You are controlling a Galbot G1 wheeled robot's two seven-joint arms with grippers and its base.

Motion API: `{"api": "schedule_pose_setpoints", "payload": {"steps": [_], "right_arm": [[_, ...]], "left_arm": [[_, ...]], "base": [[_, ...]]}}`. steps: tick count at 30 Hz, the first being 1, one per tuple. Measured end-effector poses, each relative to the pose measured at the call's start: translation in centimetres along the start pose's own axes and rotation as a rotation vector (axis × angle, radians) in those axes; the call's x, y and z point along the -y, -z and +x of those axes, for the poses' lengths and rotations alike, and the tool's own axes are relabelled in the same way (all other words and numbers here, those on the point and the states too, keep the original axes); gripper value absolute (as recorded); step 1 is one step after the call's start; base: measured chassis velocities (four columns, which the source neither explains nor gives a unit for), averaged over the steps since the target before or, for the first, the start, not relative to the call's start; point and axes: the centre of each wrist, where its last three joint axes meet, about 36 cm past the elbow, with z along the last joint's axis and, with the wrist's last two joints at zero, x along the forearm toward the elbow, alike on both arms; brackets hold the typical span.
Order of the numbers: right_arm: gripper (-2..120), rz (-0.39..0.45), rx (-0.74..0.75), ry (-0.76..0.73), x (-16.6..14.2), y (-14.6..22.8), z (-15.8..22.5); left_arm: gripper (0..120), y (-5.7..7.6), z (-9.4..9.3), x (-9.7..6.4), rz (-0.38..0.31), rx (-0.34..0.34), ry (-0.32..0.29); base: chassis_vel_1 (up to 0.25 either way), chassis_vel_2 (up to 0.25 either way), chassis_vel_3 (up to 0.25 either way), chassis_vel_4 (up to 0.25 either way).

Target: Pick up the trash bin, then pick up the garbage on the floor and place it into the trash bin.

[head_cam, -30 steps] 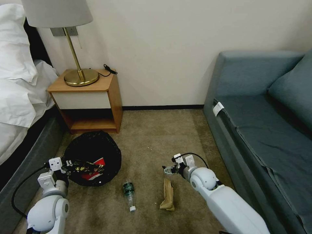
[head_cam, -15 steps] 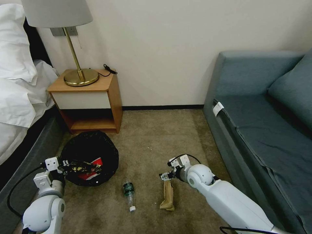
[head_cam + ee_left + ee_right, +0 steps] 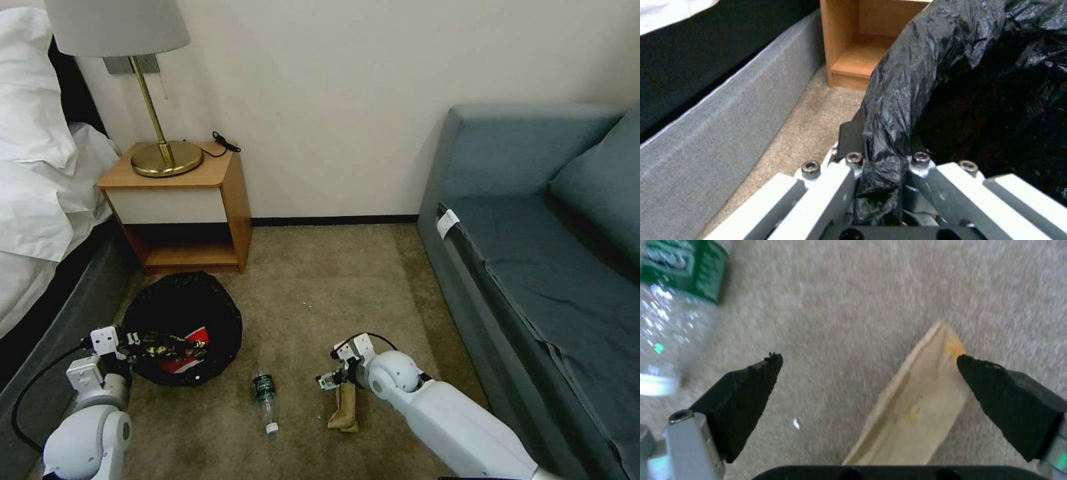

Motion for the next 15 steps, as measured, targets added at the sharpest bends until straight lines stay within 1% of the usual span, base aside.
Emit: {"api": "schedule_pose_setpoints", "payload": {"steps": [7, 13, 15], "right_arm": [[100, 0.007, -0.023, -0.009, -0.4, -1.0, -0.9], [100, 0.006, -0.027, -0.020, -0.4, -1.1, -1.3], [100, -0.001, -0.011, -0.023, -0.4, -0.6, -1.1]], "left_arm": [[3, -0.1, 0.1, 0.1, 0.001, -0.002, -0.001], [3, -0.1, 0.2, 0.1, 0.000, -0.001, -0.002], [3, -0.1, 0.3, 0.1, 0.000, -0.002, -0.002]], "base": [[0.000, 0.000, 0.000, 0.000], [0.000, 0.000, 0.000, 0.000], [0.000, 0.000, 0.000, 0.000]]}}
